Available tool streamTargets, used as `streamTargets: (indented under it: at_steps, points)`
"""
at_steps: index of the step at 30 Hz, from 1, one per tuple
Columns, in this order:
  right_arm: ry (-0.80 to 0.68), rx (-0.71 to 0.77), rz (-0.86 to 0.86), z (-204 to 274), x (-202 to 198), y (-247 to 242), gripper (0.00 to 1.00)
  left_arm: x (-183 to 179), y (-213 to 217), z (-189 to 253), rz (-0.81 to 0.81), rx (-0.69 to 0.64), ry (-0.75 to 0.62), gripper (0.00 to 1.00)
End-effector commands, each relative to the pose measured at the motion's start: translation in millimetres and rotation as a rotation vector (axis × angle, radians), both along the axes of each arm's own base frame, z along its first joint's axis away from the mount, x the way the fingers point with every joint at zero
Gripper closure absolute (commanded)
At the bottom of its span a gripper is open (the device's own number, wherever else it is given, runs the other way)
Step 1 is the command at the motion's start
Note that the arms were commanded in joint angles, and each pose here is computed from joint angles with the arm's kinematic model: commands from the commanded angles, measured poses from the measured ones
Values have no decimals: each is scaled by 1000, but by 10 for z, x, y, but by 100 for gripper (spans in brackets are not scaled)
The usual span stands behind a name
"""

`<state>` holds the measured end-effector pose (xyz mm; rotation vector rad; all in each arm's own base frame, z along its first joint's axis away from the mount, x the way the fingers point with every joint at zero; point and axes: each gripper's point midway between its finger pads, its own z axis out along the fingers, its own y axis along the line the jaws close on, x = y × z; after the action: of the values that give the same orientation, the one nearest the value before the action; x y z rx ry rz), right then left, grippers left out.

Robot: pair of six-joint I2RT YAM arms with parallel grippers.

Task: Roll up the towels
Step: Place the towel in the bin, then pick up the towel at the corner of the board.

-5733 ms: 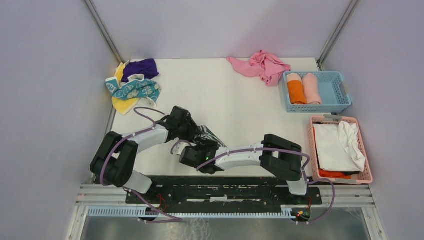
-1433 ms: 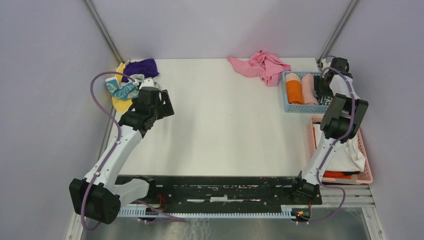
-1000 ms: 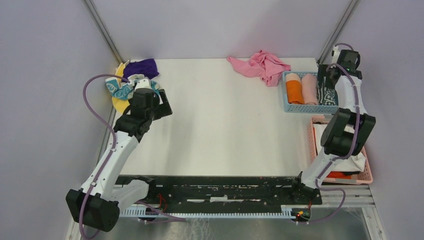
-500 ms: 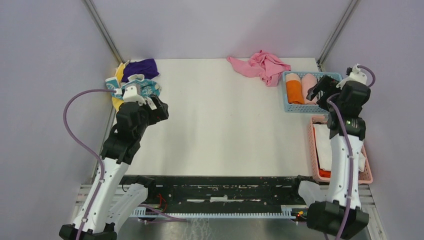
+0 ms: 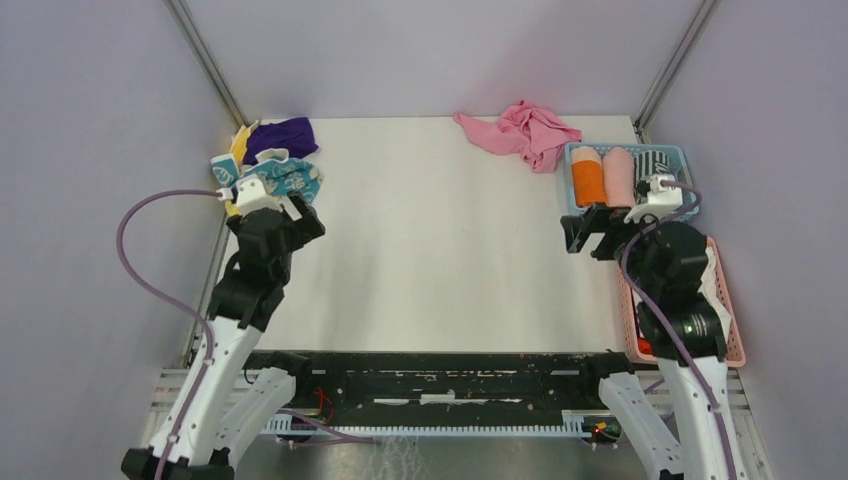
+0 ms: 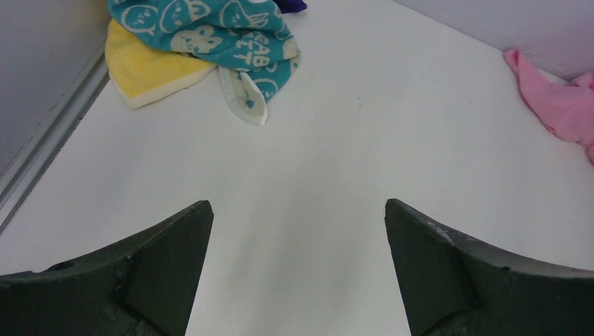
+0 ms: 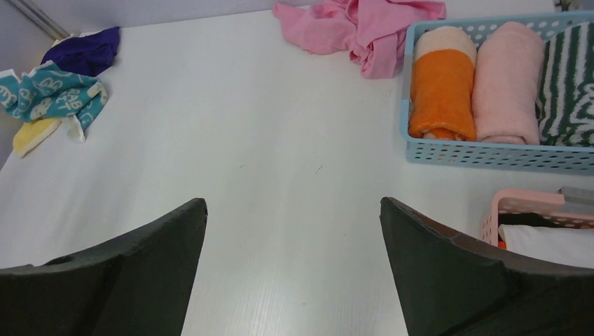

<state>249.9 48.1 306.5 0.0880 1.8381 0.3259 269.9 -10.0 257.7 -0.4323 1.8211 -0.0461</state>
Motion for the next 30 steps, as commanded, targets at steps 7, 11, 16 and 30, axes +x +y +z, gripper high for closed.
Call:
streamTargets:
  at_steps: [7, 11, 16, 30]
  points:
    - [-210, -168, -38, -52, -410, -138, 0, 1081, 352, -85, 244, -59, 24, 1]
    - [-242, -170, -32, -77, -456, -140, 0, 1522, 563, -247, 318, -102, 62, 1]
    - [-246, -183, -5, -89, -441, -95, 0, 2056, 838, -387, 408, -187, 58, 1]
    - [-205, -220, 51, -199, -341, 4, 0, 3012, 1076, -1299, 436, -374, 208, 33]
